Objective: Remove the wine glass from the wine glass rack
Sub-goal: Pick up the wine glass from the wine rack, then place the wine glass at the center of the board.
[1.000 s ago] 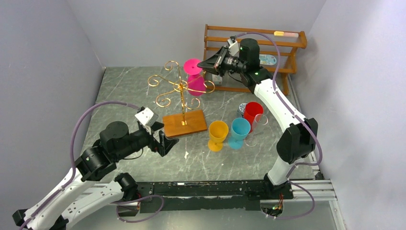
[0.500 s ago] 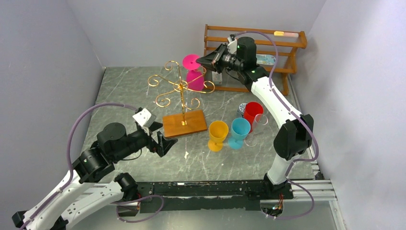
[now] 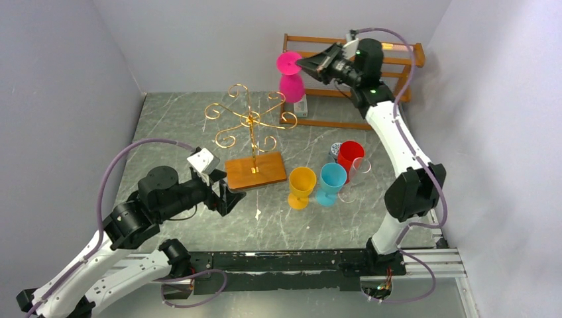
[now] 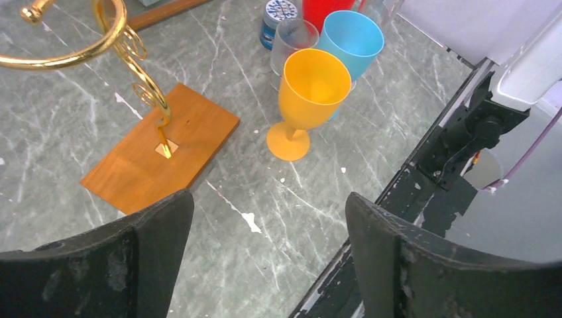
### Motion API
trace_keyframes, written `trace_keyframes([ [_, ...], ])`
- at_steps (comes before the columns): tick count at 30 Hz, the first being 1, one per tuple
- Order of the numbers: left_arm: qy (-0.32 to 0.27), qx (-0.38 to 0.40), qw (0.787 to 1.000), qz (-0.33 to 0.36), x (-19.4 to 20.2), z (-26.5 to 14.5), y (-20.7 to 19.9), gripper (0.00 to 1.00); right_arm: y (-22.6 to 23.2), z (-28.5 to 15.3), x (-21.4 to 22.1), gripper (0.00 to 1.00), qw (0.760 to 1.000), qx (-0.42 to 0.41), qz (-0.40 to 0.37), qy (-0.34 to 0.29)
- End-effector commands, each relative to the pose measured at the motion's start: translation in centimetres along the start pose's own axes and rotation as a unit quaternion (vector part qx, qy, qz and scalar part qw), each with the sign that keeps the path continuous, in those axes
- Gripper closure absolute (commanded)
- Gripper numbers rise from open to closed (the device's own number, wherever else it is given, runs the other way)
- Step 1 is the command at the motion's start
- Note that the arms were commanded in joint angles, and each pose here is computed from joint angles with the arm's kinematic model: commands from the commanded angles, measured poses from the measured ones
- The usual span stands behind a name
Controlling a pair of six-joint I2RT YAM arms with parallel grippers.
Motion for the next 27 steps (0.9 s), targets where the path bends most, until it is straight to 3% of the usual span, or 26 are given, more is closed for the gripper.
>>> trace_keyframes([
  [1, -0.002, 0.008, 1.000, -0.014, -0.5, -0.1, -0.2, 0.08, 2.2, -4.4, -0.6, 1.00, 0.999, -0.025, -0.044, -0.016],
  [4, -0.006, 0.010, 1.000, -0.016, -0.7, 0.1, -0.2, 0.05, 1.7, -6.4, -0.1, 1.00, 0.999, -0.015, -0.050, -0.016],
  [9, -0.007, 0.030, 0.999, -0.027, -0.7, 0.6, -0.6, 0.07, 1.0, -10.5, -0.2, 1.00, 0.989, 0.050, -0.102, -0.089],
  [14, -0.013, 0.054, 0.998, -0.037, -0.7, 1.2, -1.1, 0.07, 1.9, -14.6, 2.3, 1.00, 0.983, 0.043, -0.156, -0.089],
  [18, -0.007, 0.062, 0.996, -0.066, -0.7, 1.6, -1.4, 0.10, 3.2, -18.7, 5.2, 1.00, 0.965, 0.005, -0.231, -0.127],
  [21, -0.006, 0.085, 0.992, -0.095, -0.8, 1.9, -2.0, 0.11, 3.7, -20.9, 7.1, 1.00, 0.957, 0.003, -0.271, -0.106],
  [27, -0.029, 0.135, 0.982, -0.131, -1.8, 2.3, -3.0, 0.12, 3.5, -23.4, 10.9, 1.00, 0.957, -0.028, -0.288, 0.001],
])
Point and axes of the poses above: each gripper's point midway between its finger pads, its own z axis out along the fingers, its own y axis along the line the jaws close on, x = y × z, the point moved 9 cm from there along -z, back along the fingers, and after that the axes turned 14 degrees about z, right-handed, at the moved point
